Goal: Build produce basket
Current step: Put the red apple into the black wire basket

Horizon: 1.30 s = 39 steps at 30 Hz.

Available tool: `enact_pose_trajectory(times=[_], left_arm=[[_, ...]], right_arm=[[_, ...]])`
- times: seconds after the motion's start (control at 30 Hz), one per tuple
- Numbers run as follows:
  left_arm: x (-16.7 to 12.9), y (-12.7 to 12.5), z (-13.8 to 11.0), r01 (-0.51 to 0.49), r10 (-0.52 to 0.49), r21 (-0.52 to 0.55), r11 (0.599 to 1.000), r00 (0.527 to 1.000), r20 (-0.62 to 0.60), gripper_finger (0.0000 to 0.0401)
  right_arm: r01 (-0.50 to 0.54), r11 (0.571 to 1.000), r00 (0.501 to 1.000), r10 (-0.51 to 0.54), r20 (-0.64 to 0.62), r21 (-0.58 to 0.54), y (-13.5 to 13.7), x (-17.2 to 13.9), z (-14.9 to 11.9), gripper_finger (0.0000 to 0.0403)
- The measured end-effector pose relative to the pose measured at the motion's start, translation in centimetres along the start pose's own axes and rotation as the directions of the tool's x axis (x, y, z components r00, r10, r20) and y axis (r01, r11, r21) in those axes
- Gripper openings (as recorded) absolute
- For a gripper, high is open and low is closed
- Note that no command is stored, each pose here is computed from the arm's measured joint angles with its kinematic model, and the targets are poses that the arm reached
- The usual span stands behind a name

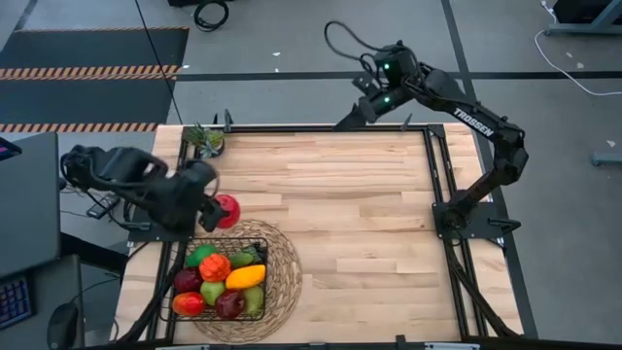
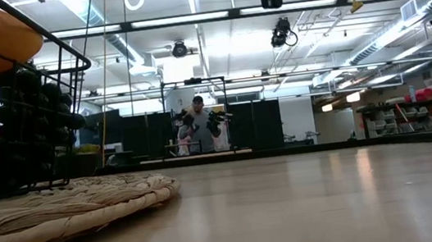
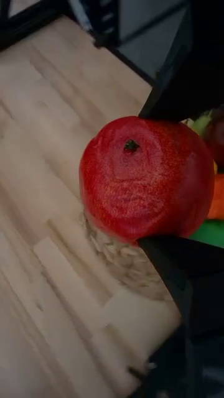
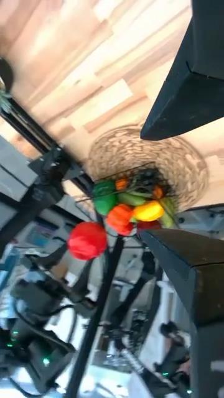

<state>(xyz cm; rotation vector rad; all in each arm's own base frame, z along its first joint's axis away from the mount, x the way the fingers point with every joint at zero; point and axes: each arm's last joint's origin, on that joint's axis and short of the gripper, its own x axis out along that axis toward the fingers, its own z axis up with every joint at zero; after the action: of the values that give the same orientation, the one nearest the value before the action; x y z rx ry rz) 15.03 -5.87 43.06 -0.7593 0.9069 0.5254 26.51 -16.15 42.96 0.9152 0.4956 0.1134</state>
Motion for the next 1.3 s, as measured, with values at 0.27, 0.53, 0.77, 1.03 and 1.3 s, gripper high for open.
enact_pose_trajectory(times=[0.27,0.53,0.77,1.03,1.3], left_arm=[[2.2,-1.1,-5.7,-0.076,0.063,-0.233,0.970,0.996,-0.062,0.0277],[3.8,-1.1,-10.8,-0.223,0.161,-0.349,0.910,0.967,-0.198,0.0277],[3.5,-1.0,-11.3,-0.269,0.173,-0.363,0.892,0.946,-0.276,0.0277],[4.2,-0.3,-12.4,-0.376,0.250,-0.307,0.874,0.891,-0.380,0.0277],[5.4,-0.3,-12.0,-0.359,0.263,-0.334,0.871,0.917,-0.301,0.0277]], right_arm=[[-0.011,1.000,0.997,0.009,-0.080,-0.017,1.0,0.5,-1.4,0.0248],[0.063,0.985,0.987,-0.085,-0.135,-0.163,2.8,-1.2,-4.1,0.0248],[0.087,0.974,0.988,-0.111,-0.107,-0.208,3.8,-2.6,-5.0,0.0248],[0.095,0.968,0.985,-0.125,-0.117,-0.231,4.4,-3.5,-5.8,0.0248],[0.135,0.966,0.980,-0.163,-0.113,-0.222,3.8,-3.3,-6.2,0.0248]])
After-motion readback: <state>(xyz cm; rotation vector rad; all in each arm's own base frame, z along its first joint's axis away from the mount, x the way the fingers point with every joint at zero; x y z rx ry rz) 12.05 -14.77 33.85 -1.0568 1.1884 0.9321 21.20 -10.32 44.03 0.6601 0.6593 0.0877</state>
